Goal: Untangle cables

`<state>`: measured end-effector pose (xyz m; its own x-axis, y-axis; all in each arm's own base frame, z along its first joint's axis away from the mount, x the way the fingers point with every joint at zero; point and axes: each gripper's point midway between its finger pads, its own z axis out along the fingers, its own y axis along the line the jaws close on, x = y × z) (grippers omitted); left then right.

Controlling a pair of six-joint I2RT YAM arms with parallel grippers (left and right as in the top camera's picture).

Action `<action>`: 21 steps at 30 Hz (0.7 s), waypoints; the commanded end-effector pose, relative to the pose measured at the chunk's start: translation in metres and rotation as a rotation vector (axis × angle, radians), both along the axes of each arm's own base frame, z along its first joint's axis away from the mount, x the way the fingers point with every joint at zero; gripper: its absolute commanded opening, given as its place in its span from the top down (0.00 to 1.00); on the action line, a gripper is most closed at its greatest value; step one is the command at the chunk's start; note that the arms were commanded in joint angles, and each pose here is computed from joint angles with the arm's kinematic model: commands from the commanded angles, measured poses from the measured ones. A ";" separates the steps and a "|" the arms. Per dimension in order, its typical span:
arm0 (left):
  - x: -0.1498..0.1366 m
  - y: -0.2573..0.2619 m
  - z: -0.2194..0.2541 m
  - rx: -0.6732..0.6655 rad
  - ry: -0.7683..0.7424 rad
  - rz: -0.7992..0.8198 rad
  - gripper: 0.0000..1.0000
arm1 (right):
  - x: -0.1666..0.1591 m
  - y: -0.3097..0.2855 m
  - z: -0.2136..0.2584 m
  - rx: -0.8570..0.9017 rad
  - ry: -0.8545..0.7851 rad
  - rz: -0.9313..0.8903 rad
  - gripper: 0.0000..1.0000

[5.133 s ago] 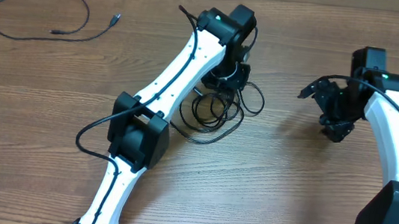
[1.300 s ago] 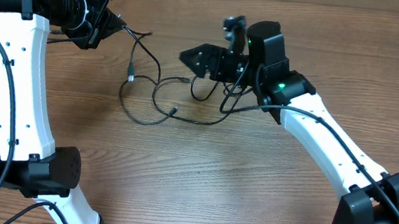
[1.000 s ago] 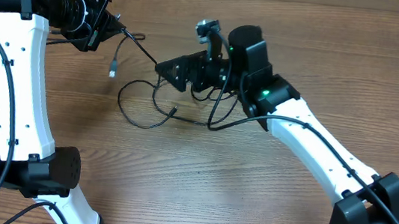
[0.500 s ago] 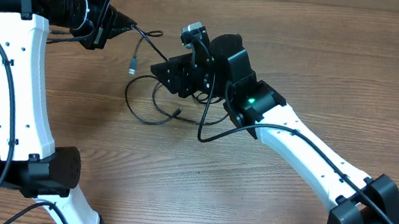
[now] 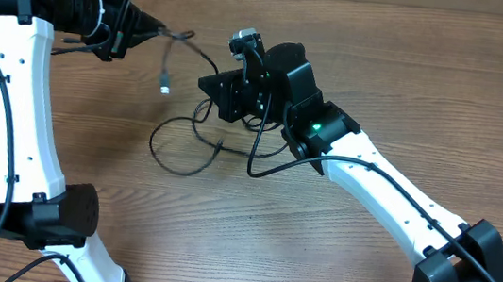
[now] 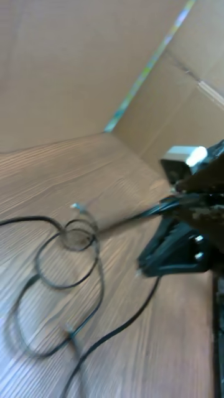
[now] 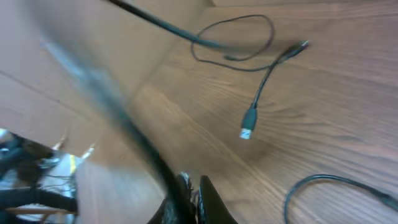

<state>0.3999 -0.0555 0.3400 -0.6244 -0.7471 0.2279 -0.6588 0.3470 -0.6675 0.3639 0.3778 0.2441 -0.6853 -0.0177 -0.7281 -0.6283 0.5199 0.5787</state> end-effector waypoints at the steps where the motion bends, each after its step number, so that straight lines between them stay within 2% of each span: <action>1: 0.004 0.029 -0.011 0.146 0.016 0.093 0.78 | -0.013 0.006 0.015 0.065 0.036 0.061 0.96; 4: 0.003 0.033 -0.014 0.190 0.005 0.074 0.51 | -0.014 0.005 0.020 0.067 0.033 0.062 0.96; 13: -0.017 0.005 -0.021 0.179 0.073 -0.018 0.31 | -0.012 0.005 0.025 0.081 0.013 0.061 0.96; 18: -0.021 -0.022 -0.020 0.174 0.062 -0.089 0.25 | -0.010 0.007 0.033 0.106 -0.021 0.062 0.96; 21: -0.022 -0.031 -0.020 0.177 0.057 -0.114 0.24 | -0.008 0.008 0.040 0.124 -0.045 0.064 0.96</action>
